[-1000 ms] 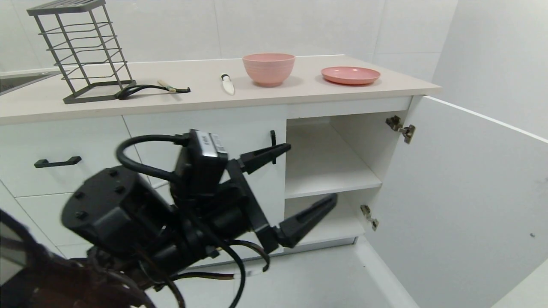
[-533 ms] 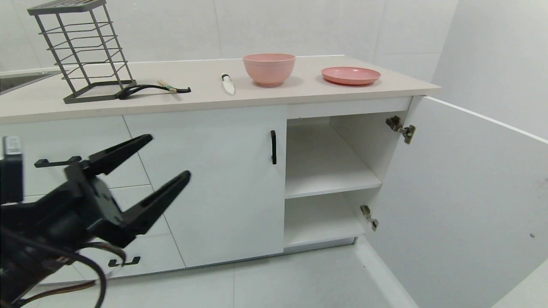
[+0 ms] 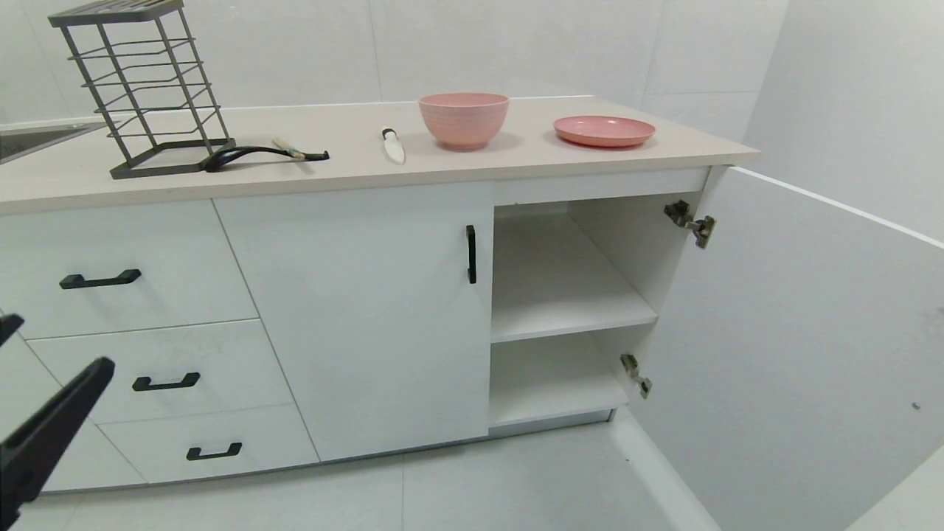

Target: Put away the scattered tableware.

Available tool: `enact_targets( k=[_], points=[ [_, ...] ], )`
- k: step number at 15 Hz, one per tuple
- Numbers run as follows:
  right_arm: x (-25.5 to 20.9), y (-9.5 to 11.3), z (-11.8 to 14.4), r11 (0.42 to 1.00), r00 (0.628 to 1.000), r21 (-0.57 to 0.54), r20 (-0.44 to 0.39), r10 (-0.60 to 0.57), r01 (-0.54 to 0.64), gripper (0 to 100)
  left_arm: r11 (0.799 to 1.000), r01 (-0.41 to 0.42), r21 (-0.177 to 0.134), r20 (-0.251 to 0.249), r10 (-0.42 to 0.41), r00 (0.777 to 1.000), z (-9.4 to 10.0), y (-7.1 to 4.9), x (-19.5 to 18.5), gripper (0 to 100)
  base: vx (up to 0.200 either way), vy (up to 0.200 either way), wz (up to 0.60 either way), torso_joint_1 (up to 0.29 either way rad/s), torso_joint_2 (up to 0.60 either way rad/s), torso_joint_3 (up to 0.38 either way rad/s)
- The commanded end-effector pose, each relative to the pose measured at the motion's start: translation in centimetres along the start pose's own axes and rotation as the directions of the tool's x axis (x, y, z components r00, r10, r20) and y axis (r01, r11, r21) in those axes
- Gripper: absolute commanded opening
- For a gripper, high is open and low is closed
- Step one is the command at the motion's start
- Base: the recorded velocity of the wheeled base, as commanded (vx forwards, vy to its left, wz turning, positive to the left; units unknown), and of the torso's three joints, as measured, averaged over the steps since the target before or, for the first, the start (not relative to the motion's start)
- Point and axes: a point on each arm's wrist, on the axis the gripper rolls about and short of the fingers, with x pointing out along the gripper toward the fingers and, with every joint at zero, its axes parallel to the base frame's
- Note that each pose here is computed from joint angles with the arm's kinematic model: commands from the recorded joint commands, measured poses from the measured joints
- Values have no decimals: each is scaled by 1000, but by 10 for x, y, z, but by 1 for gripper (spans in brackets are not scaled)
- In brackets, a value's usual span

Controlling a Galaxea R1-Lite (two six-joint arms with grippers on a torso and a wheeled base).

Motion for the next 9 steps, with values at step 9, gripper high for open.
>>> enact_targets(
  k=[9],
  points=[
    [0, 0, 0, 1000, 1000, 5, -1, 0, 0, 100, 974, -215, 78, -263, 228, 938, -63, -36, -85, 100, 0, 0, 0, 0, 0, 0]
  ],
)
